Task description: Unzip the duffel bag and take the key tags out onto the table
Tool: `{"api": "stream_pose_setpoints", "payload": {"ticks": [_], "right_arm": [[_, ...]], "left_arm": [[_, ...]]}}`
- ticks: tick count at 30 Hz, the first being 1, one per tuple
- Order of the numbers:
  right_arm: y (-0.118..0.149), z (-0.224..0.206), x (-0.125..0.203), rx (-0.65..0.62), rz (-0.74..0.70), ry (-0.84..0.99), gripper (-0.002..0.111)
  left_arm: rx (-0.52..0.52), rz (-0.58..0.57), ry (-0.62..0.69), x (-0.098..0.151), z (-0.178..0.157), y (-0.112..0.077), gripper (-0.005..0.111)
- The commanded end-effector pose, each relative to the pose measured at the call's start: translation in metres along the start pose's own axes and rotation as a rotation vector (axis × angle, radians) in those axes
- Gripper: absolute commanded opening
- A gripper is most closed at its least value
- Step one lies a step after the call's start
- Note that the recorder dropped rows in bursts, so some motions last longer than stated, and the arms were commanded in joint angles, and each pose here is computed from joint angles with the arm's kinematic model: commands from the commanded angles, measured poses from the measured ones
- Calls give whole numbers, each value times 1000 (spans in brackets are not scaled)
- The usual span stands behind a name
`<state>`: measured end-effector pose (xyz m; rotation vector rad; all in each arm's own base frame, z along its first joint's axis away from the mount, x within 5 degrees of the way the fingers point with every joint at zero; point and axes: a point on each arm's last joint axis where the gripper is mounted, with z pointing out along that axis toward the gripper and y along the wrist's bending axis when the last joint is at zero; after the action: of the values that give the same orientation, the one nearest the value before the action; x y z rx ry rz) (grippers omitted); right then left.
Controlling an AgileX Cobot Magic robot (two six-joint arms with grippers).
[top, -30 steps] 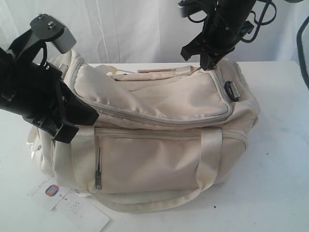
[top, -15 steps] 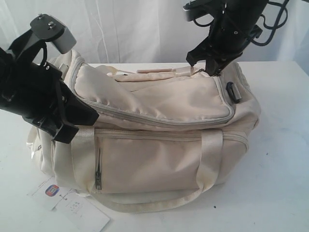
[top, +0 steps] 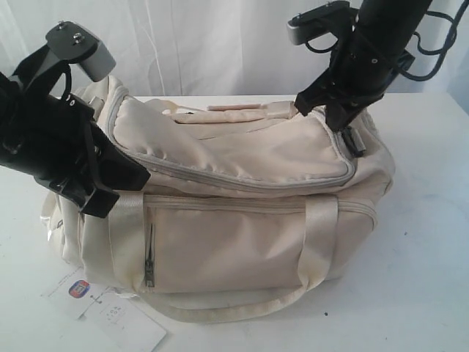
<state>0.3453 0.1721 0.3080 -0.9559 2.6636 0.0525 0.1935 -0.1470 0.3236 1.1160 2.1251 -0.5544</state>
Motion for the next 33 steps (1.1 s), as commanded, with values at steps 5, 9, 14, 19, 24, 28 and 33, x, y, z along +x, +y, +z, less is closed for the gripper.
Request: {"api": "stream_pose_setpoints", "payload": {"ticks": [5, 9, 14, 19, 24, 28, 33], "right_arm": [[8, -3, 17, -61, 29, 38, 9], [11, 0, 27, -67, 30, 66, 9], [13, -5, 36, -72, 32, 69, 9], [13, -6, 38, -67, 28, 71, 9], [12, -7, 33, -52, -1, 5, 11], [9, -13, 23, -18, -89, -112, 27], [7, -22, 12, 10, -117, -209, 58]], "left_arm": [[25, -10, 10, 2, 0, -3, 0], [25, -10, 10, 2, 0, -3, 0], [25, -7, 9, 2, 0, -3, 0], [25, -7, 9, 2, 0, -3, 0], [25, -7, 9, 2, 0, -3, 0], [25, -7, 9, 2, 0, -3, 0], [25, -7, 9, 2, 0, -3, 0]]}}
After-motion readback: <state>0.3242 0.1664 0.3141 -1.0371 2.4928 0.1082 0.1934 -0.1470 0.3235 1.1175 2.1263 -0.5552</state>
